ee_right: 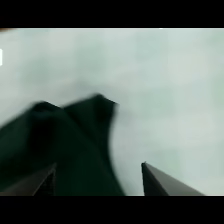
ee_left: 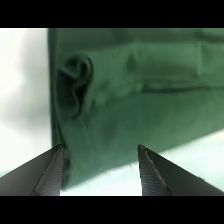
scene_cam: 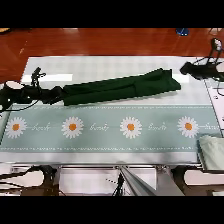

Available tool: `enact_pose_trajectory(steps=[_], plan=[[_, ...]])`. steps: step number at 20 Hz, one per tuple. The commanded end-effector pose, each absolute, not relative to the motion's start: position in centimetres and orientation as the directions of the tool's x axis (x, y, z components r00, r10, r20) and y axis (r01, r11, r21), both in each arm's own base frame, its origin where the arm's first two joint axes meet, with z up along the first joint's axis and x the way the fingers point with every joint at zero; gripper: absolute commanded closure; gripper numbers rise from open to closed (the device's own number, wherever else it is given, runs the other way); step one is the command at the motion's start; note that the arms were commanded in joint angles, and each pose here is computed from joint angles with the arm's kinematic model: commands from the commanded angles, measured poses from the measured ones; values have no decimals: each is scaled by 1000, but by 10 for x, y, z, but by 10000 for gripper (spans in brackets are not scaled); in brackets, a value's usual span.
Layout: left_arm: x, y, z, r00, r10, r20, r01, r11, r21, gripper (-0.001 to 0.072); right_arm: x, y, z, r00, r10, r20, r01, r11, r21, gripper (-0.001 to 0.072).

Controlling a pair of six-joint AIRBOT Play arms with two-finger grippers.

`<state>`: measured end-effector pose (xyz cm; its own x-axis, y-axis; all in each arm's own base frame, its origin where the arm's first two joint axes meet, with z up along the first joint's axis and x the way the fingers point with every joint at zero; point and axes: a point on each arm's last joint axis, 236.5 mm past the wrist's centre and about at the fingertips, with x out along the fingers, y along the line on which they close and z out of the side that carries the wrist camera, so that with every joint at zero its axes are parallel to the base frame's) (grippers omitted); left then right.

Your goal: Fold the shirts.

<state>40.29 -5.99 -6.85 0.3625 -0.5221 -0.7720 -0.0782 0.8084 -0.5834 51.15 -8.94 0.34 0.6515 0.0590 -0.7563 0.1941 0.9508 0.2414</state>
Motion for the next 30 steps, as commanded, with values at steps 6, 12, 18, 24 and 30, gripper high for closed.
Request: enact_pose_trajectory(steps=[6,12,18,24,30], plan=[[388,-74,-67,299,-568,-767,-56,792,-608,177,485,-89,-58,509,273,-817,395,769,503,103],[386,-76,-66,288,-576,-765,-46,790,-612,188,493,-30,-97,443,391,-807,384,730,565,104],[386,-76,-66,288,-576,-765,-47,790,-612,190,518,17,-79,508,393,-766,199,812,549,673],[388,-106,-36,279,-695,-663,-46,680,-732,585,494,26,9,535,390,-749,-37,897,441,674],[404,-159,17,282,-791,-543,64,580,-812,631,451,-2,91,592,229,-773,-113,973,201,674]])
